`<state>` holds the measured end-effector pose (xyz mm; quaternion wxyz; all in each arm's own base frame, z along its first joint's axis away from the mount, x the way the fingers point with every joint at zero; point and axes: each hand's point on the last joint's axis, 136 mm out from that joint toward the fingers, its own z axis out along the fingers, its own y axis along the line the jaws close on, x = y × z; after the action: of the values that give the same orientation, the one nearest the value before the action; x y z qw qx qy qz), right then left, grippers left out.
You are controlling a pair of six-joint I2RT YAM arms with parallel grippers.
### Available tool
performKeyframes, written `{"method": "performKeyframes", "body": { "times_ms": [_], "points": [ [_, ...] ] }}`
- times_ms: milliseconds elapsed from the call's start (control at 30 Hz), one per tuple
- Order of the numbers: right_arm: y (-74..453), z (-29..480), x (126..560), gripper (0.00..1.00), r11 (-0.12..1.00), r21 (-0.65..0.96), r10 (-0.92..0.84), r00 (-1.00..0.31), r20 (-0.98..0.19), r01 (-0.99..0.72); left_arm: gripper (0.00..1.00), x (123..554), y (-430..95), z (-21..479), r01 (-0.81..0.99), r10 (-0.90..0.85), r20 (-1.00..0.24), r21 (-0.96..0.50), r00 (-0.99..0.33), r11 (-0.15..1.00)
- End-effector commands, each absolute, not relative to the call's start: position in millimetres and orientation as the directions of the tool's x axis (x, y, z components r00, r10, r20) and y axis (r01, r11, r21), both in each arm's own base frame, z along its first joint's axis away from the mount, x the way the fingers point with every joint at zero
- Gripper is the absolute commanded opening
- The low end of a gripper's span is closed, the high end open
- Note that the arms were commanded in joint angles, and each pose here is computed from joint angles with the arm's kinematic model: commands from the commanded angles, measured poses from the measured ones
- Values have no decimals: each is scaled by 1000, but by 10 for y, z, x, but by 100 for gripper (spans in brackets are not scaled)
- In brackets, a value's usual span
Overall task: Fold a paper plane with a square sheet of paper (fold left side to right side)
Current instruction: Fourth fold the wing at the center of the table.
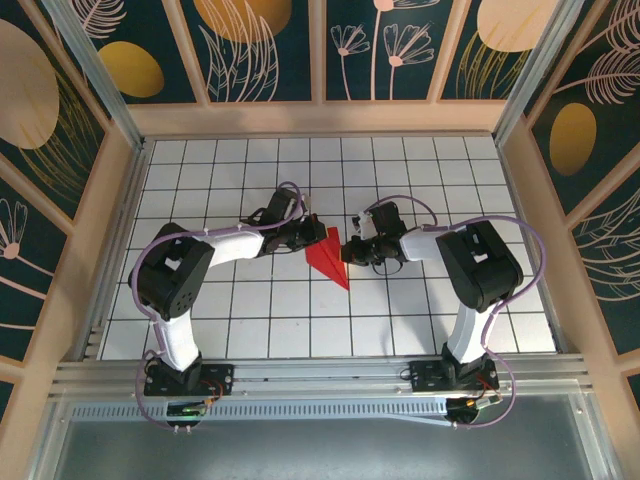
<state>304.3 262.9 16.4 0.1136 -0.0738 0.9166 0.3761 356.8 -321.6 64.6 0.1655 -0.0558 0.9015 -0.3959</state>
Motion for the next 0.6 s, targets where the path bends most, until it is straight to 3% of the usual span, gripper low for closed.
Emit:
{"method": "performKeyframes", "body": {
  "times_ms": [0,567],
  "points": [
    [2459,-209,2901,0,797,585,-57,-982,-178,-152,0,3592,-3344,639,50,-208,-239,-762,-949,646],
    [2455,-239,2893,0,808,568,-70,-983,-172,-157,0,3529,-3308,250,22,-174,-197,-721,-965,692]
  ]
}}
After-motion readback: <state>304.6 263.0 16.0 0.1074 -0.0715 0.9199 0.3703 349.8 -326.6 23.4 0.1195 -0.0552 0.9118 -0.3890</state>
